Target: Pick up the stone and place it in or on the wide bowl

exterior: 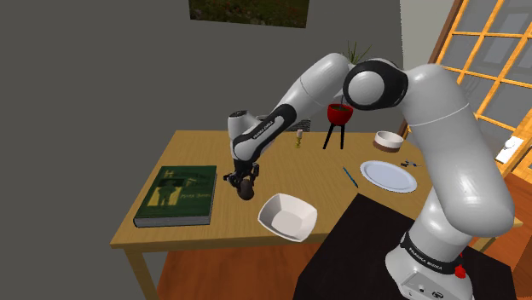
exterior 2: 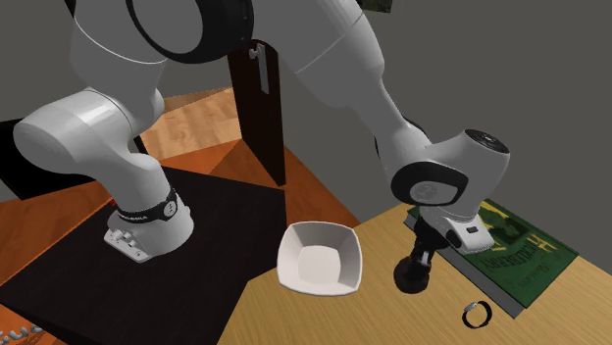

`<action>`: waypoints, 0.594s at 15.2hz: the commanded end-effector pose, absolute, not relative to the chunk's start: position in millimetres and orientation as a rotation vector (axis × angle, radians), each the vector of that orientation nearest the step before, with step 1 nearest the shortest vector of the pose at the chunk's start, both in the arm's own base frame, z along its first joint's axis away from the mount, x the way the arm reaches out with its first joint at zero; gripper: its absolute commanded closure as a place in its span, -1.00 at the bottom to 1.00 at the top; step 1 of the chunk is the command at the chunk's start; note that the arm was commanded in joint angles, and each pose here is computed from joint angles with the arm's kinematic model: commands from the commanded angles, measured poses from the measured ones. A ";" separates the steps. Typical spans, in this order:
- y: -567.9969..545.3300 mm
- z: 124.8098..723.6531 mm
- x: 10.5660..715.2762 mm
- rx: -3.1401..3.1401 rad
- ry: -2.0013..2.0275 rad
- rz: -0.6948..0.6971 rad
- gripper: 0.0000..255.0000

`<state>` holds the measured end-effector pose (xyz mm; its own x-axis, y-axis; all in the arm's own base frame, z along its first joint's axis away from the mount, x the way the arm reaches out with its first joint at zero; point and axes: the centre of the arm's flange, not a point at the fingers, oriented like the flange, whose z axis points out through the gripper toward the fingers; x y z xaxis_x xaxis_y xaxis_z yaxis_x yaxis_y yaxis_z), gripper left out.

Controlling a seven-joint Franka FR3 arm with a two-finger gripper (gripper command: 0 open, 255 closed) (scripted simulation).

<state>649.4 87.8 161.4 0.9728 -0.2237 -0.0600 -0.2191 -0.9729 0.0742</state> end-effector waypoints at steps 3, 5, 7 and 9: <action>88.0 181.1 649.9 3.053 -0.343 -0.105 1.00; 88.0 191.7 649.8 3.053 -0.343 -0.105 1.00; 88.0 202.2 649.9 3.053 -0.343 -0.105 1.00; 88.0 212.8 649.9 3.053 -0.343 -0.105 1.00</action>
<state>651.0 87.6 207.7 0.9728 -0.2237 -0.0603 -0.2191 -0.9729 0.0743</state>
